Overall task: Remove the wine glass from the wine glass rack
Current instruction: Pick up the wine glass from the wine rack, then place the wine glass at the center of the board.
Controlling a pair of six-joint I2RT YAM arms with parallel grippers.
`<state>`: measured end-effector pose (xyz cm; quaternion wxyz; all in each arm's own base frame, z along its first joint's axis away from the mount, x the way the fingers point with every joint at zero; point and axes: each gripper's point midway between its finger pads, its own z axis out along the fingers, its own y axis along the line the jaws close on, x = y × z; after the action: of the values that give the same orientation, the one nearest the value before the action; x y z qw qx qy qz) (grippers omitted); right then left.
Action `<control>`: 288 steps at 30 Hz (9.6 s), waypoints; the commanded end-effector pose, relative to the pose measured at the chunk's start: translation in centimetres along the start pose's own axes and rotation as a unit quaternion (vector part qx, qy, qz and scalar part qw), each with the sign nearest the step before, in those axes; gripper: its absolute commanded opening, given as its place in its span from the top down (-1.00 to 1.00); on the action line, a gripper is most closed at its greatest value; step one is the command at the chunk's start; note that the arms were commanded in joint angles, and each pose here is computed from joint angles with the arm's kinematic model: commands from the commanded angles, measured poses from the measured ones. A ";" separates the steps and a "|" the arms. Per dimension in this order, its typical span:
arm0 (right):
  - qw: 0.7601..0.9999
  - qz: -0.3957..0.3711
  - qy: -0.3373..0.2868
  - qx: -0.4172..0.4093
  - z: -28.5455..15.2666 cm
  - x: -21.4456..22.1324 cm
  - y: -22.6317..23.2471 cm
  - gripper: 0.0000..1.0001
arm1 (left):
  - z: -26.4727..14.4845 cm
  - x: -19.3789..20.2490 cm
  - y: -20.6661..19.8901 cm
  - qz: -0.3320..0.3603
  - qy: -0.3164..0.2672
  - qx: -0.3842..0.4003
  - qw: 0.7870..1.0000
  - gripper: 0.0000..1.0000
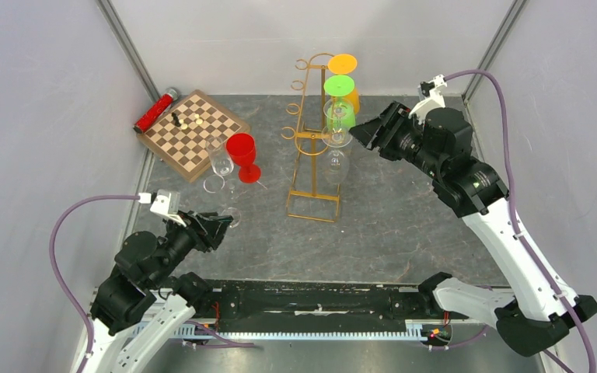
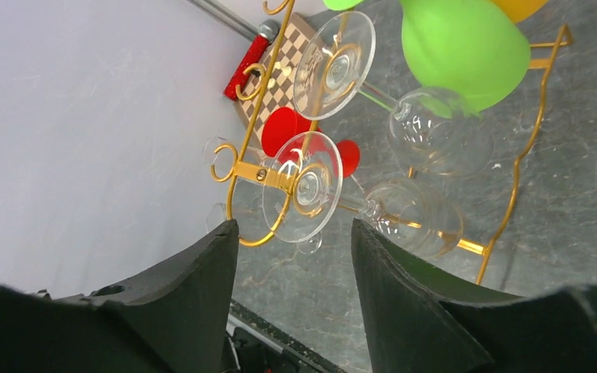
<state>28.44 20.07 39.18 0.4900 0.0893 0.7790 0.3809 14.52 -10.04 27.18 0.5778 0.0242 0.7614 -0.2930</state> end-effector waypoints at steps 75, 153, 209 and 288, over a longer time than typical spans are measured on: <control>0.989 0.132 -0.011 -0.072 1.9 -0.7 1.1 1.00 | 0.6 0.0 0.4 0.017 0.005 -0.012 1.000 -0.16; 0.880 -0.286 0.112 -0.362 -7.2 14.5 4.2 1.00 | 2.0 0.3 -10.5 -0.237 0.190 0.148 0.941 -0.32; 0.765 -0.482 -0.024 -0.426 -8.5 21.5 16.9 1.00 | 1.3 3.4 -13.5 -0.368 0.275 0.240 0.856 0.75; 0.697 -0.256 0.360 -0.565 -14.1 27.5 14.6 0.62 | -13.1 9.4 -12.3 -0.081 0.371 0.439 0.815 0.95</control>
<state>0.83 37.19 32.32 0.2246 -0.5406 0.5615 0.5848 -5.04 -16.68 25.16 0.1255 0.3047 0.7205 -0.6101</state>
